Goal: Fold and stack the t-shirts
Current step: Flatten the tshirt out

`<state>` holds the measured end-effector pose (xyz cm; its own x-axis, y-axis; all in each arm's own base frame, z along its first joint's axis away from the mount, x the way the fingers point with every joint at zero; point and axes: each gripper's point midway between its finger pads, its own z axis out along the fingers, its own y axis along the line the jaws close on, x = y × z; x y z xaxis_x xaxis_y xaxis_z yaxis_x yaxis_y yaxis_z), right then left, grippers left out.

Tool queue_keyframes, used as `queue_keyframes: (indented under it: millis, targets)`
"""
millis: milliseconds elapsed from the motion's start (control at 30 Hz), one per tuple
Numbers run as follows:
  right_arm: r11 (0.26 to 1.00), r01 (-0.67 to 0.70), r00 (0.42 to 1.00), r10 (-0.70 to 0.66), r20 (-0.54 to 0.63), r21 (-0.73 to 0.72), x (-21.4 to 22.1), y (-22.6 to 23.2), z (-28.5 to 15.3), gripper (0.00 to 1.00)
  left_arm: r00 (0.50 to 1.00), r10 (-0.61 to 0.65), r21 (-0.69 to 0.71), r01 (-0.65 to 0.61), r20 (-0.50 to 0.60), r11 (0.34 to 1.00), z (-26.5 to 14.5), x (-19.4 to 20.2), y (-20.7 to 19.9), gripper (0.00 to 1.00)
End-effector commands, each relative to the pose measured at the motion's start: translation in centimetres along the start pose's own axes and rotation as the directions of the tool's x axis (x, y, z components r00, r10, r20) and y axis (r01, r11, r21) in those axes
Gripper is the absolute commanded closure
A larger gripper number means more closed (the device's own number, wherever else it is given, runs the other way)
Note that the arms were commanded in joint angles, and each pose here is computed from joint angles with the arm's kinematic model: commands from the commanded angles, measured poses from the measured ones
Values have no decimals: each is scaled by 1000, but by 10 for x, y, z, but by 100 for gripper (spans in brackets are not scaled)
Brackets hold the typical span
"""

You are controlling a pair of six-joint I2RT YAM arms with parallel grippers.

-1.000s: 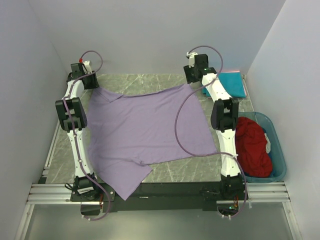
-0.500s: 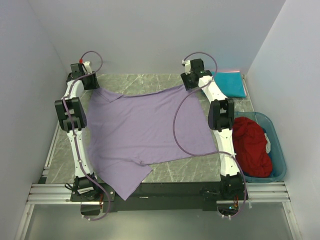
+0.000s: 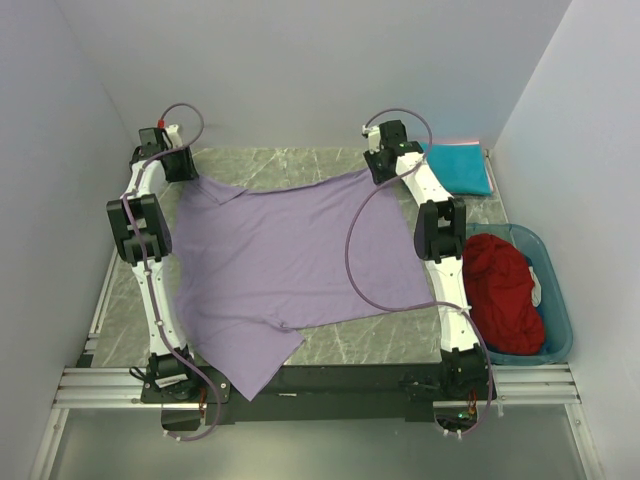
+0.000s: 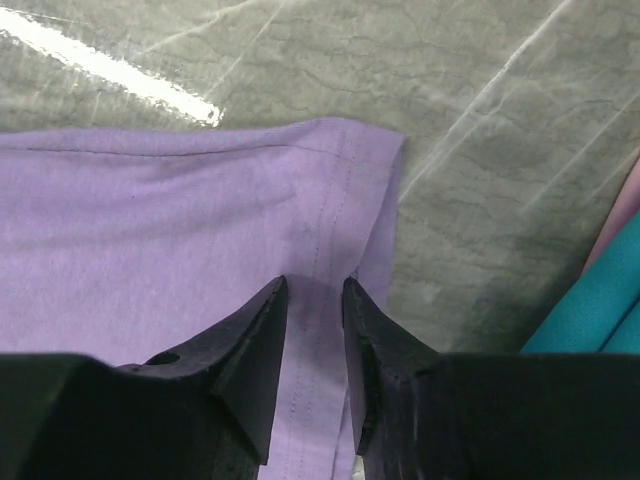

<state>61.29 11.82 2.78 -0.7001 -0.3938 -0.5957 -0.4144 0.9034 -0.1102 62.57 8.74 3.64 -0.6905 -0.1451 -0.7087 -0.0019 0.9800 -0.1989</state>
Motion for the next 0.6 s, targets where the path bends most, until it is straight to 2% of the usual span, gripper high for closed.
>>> queue_keyframes:
  millis: [0, 167, 200, 267, 367, 467, 533, 567]
  targets:
    - [1000, -7, 999, 6, -50, -29, 14, -2, -1, 64, 1000, 3, 24, -3, 7, 1000, -25, -14, -10, 54]
    - [998, -14, 993, 7, -115, -65, 32, 3, -5, 68, 1000, -4, 32, 4, 0, 999, -27, -14, -11, 55]
    - [997, -17, 990, 6, -139, -76, 40, 5, -6, 74, 1000, -4, 44, 5, -11, 999, -27, -11, -13, 57]
    - [995, -26, 981, 6, -195, -98, 57, 12, -10, 81, 1000, -6, 46, 7, -21, 999, -28, -8, -14, 60]
    - [996, -55, 978, 40, -207, -68, 58, 5, -15, 81, 999, -16, 42, 19, -52, 999, -28, 1, -12, 64]
    - [997, -63, 973, 52, -223, -42, 59, 3, -22, 76, 996, -26, 36, 29, -84, 999, -28, 10, -11, 66]
    - [997, -65, 971, 55, -232, -35, 59, 3, -27, 70, 995, 14, 35, -10, -95, 999, -29, 14, -11, 66]
    - [998, -53, 971, 45, -233, -27, 57, 5, -30, 63, 995, 15, 35, -11, -104, 999, -30, 16, -10, 67]
